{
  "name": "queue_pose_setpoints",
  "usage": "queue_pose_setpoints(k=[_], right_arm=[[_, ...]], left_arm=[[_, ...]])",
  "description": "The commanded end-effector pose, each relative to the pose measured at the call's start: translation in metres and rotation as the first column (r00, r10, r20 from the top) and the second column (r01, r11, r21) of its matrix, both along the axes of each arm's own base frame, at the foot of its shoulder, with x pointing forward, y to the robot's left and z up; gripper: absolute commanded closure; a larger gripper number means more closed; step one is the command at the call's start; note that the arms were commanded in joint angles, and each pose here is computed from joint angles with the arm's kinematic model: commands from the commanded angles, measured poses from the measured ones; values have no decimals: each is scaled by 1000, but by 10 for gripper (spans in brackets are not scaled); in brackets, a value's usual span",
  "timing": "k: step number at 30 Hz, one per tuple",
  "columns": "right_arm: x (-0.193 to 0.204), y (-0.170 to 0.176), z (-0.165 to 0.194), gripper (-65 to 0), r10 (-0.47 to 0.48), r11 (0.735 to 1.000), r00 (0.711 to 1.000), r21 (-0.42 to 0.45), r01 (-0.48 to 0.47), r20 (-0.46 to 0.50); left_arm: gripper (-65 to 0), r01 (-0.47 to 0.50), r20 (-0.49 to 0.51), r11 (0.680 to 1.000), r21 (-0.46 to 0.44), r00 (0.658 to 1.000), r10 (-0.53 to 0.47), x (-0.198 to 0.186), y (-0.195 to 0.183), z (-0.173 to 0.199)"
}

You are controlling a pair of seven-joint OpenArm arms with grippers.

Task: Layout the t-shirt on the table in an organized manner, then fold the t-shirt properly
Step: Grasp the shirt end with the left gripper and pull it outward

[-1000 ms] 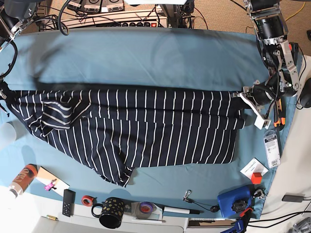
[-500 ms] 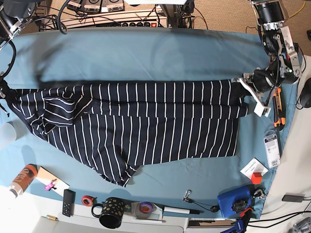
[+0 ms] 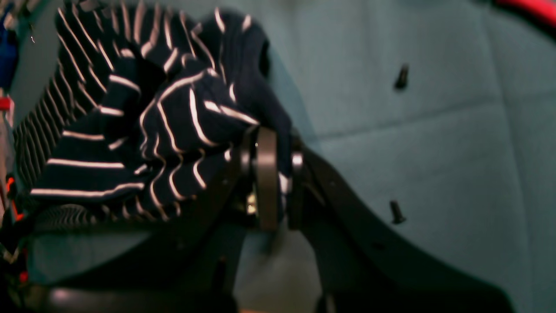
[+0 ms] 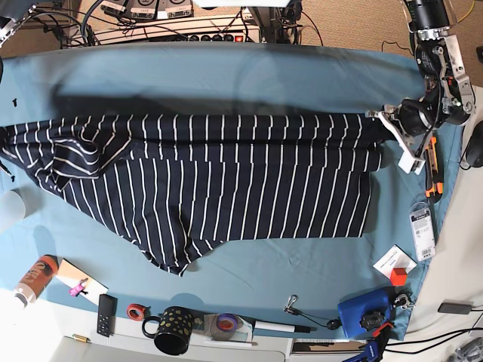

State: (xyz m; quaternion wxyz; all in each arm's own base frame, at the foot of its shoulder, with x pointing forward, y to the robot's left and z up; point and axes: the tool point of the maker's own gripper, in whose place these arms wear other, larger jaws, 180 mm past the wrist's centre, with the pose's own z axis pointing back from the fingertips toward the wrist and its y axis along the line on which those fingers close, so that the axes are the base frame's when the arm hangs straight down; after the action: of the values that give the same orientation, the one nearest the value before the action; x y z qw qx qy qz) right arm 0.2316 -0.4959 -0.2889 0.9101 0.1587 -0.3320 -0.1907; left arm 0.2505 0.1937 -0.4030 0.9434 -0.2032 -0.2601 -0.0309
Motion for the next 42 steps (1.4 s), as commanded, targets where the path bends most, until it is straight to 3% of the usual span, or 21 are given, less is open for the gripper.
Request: queue_pose_setpoints(k=[1, 13, 22, 29, 32, 34, 36, 42], right_arm=[[4, -19, 27, 0, -19, 997, 999, -71, 22, 46], [-47, -19, -11, 0, -19, 997, 991, -73, 9, -134], [-51, -14, -20, 0, -19, 998, 989, -56, 11, -147], [-56, 12, -52, 0, -18, 999, 989, 31, 23, -148], [-57, 21, -62, 0, -17, 998, 989, 59, 26, -149], [-57, 22, -63, -65, -17, 998, 989, 62, 27, -149], [-56, 20, -61, -125, -18, 998, 989, 58, 26, -144], [-38, 2, -19, -127, -17, 999, 999, 31, 18, -45]], left_arm=[[0, 8, -54, 997, 81, 999, -3, -12, 18, -7], [0, 67, -150, 998, 19, 987, -63, -54, 6, -22], [0, 71, -199, 997, 20, 978, -65, -74, 6, -30], [0, 68, -194, 997, 19, 979, -63, -73, 6, -30], [-141, 68, -194, 998, 18, 979, -63, -73, 6, -30], [-219, 68, -193, 998, 19, 979, -63, -73, 6, -30], [-231, 68, -193, 997, 20, 979, -63, -73, 7, -30], [-230, 76, -182, 995, 65, 981, -63, -69, 22, -20]])
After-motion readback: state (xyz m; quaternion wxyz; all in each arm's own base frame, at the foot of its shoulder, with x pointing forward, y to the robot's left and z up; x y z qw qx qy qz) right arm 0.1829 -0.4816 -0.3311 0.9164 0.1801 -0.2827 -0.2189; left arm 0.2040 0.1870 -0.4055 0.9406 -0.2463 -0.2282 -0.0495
